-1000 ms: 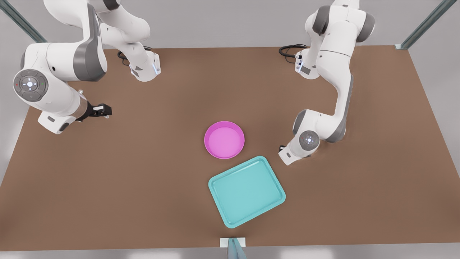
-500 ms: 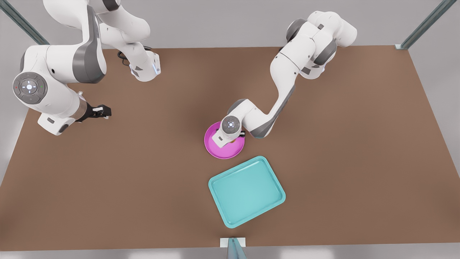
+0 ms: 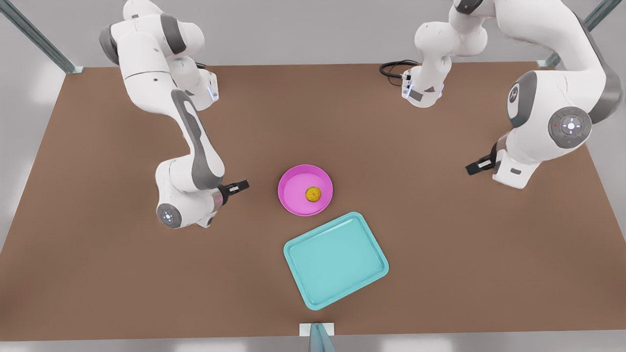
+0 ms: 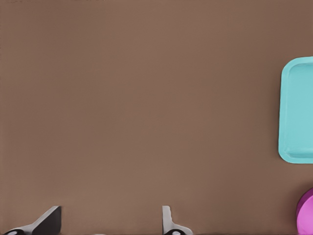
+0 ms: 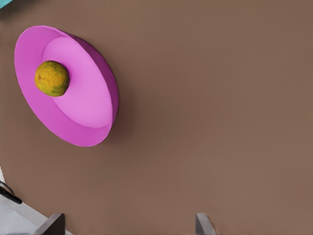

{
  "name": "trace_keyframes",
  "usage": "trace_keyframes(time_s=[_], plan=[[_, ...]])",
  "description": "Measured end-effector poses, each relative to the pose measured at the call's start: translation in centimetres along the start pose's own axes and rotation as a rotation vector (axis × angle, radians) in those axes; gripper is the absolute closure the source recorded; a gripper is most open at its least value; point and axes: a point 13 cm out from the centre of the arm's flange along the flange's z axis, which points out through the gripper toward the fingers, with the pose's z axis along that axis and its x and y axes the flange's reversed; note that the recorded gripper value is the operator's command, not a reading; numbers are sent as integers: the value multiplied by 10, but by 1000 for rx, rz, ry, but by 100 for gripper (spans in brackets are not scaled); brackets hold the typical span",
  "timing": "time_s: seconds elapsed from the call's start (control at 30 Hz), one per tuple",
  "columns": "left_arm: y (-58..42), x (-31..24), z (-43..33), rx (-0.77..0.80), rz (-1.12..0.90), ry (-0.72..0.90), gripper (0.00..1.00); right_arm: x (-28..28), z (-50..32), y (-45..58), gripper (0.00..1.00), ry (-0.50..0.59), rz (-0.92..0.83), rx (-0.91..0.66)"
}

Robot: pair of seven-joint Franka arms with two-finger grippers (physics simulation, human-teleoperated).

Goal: Place the orange on the plate with the left arm and the plate on the tray with the right arm

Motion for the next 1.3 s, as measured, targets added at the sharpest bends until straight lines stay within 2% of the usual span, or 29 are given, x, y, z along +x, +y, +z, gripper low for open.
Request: trace_keyframes(time_s=[0.17,0.4,0.53,0.7,0.83,1.0,1.17,1.3], plan=[[-2,-6,-11,-28,133,-38,0,-13,93,45,0,-116,-2,-38],[-5,-3,-12,-36,264,-37,0,-80,129,47,0,-341,56,-60],[-5,-3,-11,-39,317,-32,0,-102,140,45,0,-406,71,-53],[-6,-2,-11,-33,367,-28,0,-110,156,45,0,-424,76,-50],[-4,-4,-10,-21,391,-22,0,-112,159,49,31,-432,71,-54],[-5,-5,-7,-18,422,-17,0,-114,157,45,58,-440,75,-53],[-6,-5,-7,-17,447,-17,0,-118,149,43,79,-453,73,-61],[-6,-5,-7,-17,459,-17,0,-119,146,43,79,-447,63,-67]])
